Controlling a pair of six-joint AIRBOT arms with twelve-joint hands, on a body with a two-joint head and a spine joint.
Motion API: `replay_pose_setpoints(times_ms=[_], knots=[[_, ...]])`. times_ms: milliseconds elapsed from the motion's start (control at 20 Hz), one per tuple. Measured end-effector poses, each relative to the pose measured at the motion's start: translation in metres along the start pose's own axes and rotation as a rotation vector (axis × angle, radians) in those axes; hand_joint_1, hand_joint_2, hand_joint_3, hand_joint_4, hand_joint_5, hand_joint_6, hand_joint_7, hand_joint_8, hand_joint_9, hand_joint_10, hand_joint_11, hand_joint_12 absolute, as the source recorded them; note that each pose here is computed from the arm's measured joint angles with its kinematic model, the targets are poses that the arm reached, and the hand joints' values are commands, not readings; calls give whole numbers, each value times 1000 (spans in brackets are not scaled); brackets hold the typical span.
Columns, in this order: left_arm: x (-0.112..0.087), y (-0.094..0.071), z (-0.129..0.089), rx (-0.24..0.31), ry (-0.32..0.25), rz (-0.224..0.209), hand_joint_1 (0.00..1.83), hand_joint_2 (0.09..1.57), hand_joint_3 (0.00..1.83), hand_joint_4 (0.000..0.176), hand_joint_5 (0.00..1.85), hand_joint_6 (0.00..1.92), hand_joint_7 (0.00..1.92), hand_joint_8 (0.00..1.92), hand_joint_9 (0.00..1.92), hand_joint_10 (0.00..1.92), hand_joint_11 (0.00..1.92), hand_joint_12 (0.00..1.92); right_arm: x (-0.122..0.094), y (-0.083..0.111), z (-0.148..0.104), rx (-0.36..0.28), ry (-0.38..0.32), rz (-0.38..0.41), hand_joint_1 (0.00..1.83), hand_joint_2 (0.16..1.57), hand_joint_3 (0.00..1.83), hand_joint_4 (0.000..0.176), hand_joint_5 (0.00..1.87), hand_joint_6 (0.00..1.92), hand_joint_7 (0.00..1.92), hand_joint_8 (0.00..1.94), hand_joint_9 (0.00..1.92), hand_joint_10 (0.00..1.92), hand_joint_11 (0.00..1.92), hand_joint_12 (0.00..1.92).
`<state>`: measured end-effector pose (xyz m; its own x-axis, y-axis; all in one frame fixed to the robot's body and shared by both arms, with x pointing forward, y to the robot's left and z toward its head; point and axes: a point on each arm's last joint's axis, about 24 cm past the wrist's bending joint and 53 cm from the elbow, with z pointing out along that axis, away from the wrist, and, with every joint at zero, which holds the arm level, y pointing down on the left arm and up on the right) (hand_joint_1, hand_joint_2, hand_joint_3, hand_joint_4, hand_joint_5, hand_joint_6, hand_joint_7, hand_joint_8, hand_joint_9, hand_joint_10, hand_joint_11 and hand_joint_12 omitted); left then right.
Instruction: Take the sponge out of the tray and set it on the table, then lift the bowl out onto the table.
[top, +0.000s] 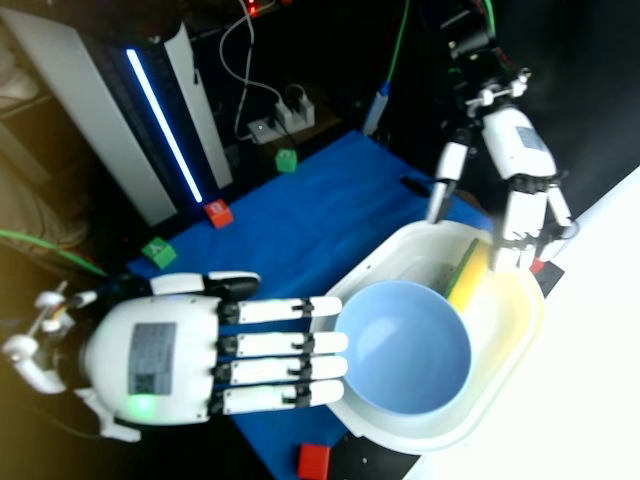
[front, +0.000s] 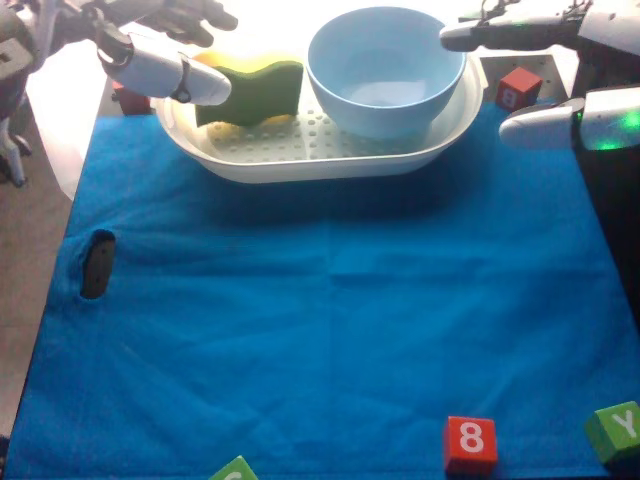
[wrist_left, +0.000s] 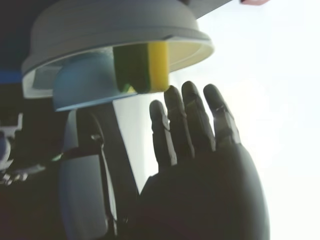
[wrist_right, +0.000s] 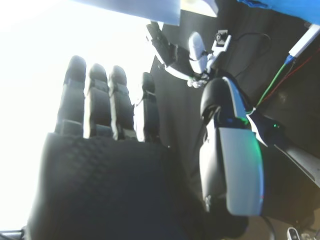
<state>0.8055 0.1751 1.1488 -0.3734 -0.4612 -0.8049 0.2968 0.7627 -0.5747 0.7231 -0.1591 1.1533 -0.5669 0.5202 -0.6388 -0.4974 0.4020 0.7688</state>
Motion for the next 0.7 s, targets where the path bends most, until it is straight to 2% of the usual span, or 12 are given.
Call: replay_pose_setpoints(times_ms=[100,150,200,250,300,350,400,450,550,600,650,700], knots=[[10,2,10,-23,16,5,866,1017,2,68,637,8,783,14,756,44,0,1366,3,0,1,-2,7,-1,590,1209,4,62,317,7,197,6,145,8,45,315],[13,3,13,-30,21,6,917,1026,2,65,672,10,809,17,775,53,0,1348,3,0,1,-2,7,-1,586,1203,1,56,328,10,203,7,148,7,42,311],[14,3,16,-35,22,2,970,1052,6,64,719,14,866,28,783,58,0,1274,3,0,1,-1,6,-1,586,1197,0,61,335,11,208,8,143,4,32,306],[11,4,16,-38,15,-11,1172,1137,0,0,797,856,959,910,820,91,0,1423,2,0,1,0,5,-1,566,1201,0,60,337,9,213,8,149,5,41,306],[10,3,16,-36,10,-21,1206,1166,5,0,854,950,887,1265,732,614,0,1562,2,0,1,0,5,-1,587,1207,2,55,347,9,221,7,152,5,23,291],[8,3,16,-34,5,-26,1197,1190,0,0,854,1016,829,1380,601,945,0,1576,2,0,1,1,5,3,583,1214,0,54,355,1,232,1,159,1,34,262],[8,3,15,-34,4,-33,1192,1194,0,0,850,1057,824,1385,566,1115,0,1620,2,0,1,0,5,6,546,1218,1,75,352,0,233,0,162,1,44,254],[7,1,14,-28,4,-35,1194,1191,0,0,853,1053,829,1384,571,1221,0,1706,2,0,1,-1,6,8,482,1223,3,77,353,0,236,1,169,2,57,251],[-7,-13,9,12,-19,-29,1210,1188,0,0,875,982,827,1423,500,1307,0,1693,3,-1,0,2,8,19,491,1224,2,82,365,4,235,1,168,1,59,245],[-18,-23,4,47,-40,-28,1210,1190,1,0,870,981,820,1442,469,1330,0,1687,4,-1,1,1,9,25,485,1231,4,73,366,3,243,3,176,3,61,242],[-29,-32,-1,82,-63,-27,1202,1196,1,0,864,1003,801,1458,427,1339,0,1715,5,-2,0,4,11,30,499,1238,1,77,379,0,256,0,203,0,103,225],[-36,-41,-7,115,-79,-26,1197,1180,0,0,885,1006,836,1375,450,1355,0,1793,5,-3,0,7,12,34,513,1242,0,75,379,0,255,0,213,1,124,219]])
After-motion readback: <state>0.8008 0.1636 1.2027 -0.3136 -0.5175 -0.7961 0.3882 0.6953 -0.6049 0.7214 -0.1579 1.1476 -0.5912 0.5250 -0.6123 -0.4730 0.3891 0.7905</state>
